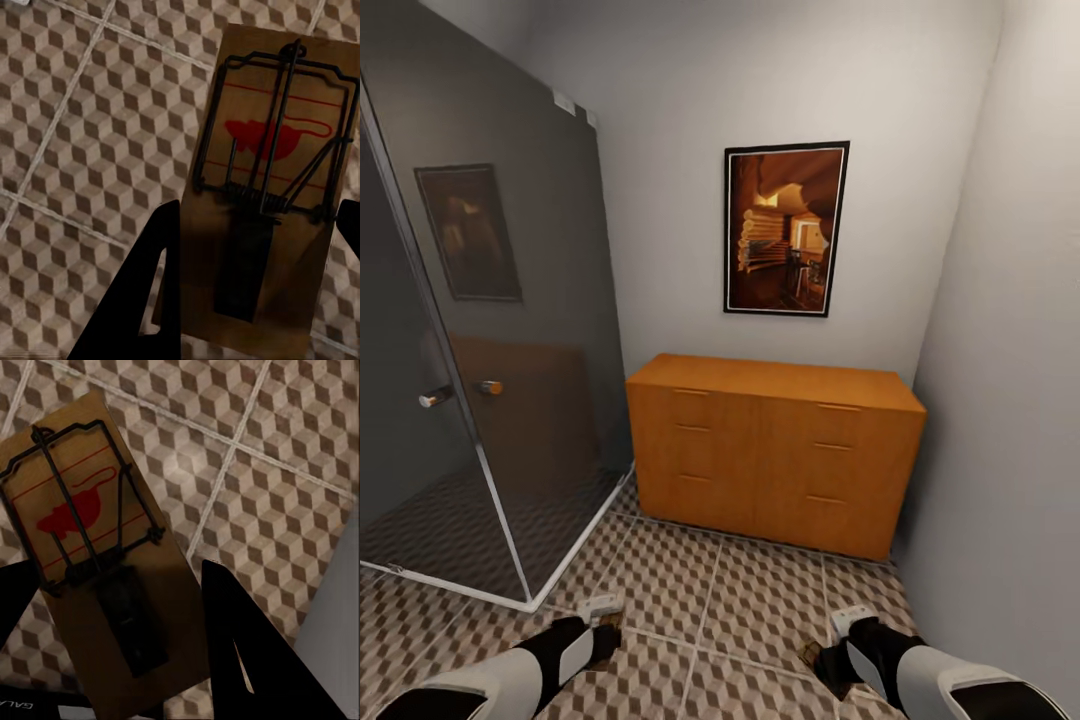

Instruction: Take the four mousetraps from the cabinet in the bathroom and place them on the bathroom floor. Make sure all four end up on the same floor surface, and ensure that at least two of them are either under or directly next to the same bathroom sink.

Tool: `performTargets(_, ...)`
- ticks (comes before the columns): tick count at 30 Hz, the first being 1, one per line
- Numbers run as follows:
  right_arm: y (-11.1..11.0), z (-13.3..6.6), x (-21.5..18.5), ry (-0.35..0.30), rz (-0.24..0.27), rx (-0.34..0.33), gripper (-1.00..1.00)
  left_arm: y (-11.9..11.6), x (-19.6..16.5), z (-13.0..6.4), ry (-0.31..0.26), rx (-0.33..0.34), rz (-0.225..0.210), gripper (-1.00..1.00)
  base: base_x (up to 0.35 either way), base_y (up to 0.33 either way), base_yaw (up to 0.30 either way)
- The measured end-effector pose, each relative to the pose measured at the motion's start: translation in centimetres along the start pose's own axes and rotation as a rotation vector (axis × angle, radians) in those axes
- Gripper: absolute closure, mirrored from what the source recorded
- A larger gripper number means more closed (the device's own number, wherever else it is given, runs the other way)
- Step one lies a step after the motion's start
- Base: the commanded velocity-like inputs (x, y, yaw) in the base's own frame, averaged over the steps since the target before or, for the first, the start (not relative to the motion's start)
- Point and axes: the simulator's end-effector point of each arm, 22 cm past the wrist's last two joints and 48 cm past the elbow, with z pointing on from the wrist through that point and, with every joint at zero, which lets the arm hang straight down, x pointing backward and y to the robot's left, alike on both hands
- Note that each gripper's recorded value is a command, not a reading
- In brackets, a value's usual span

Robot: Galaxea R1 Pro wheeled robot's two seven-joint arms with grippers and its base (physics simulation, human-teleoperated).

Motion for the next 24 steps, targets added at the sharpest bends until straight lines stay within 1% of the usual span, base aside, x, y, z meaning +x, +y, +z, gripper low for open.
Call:
performTargets(4,-0.6,0.0,0.0,-0.001,-0.001,0.031,1.0,0.4,1.5,0.3,-0.016,-0.005,-0.011,1.0,-0.188,0.0,0.088)
performTargets(6,-0.8,-0.1,0.0,-0.002,-0.001,0.042,1.0,0.5,1.7,0.4,-0.03,-0.005,-0.025,1.0,-0.072,0.0,0.207)
performTargets(10,-1.0,-0.1,0.0,-0.003,-0.002,0.05,1.0,0.6,1.9,0.4,-0.036,-0.002,-0.066,1.0,-0.032,0.0,0.253)
performTargets(13,-1.0,-0.1,0.0,-0.003,-0.003,0.053,1.0,0.7,2.3,0.4,-0.031,0.0,-0.118,1.0,-0.01,0.0,0.278)
performTargets(16,-0.7,-0.2,-0.1,-0.005,-0.006,0.051,1.0,1.2,2.9,0.6,-0.023,-0.004,-0.146,1.0,-0.004,0.0,0.285)
performTargets(21,0.8,-0.2,-0.5,-0.012,-0.013,0.041,1.0,1.7,4.0,0.7,-0.011,-0.01,-0.162,1.0,-0.001,0.0,0.289)
performTargets(24,1.2,-0.2,-0.6,-0.013,-0.017,0.043,1.0,1.8,4.2,0.7,-0.009,-0.012,-0.165,1.0,0.0,0.0,0.29)
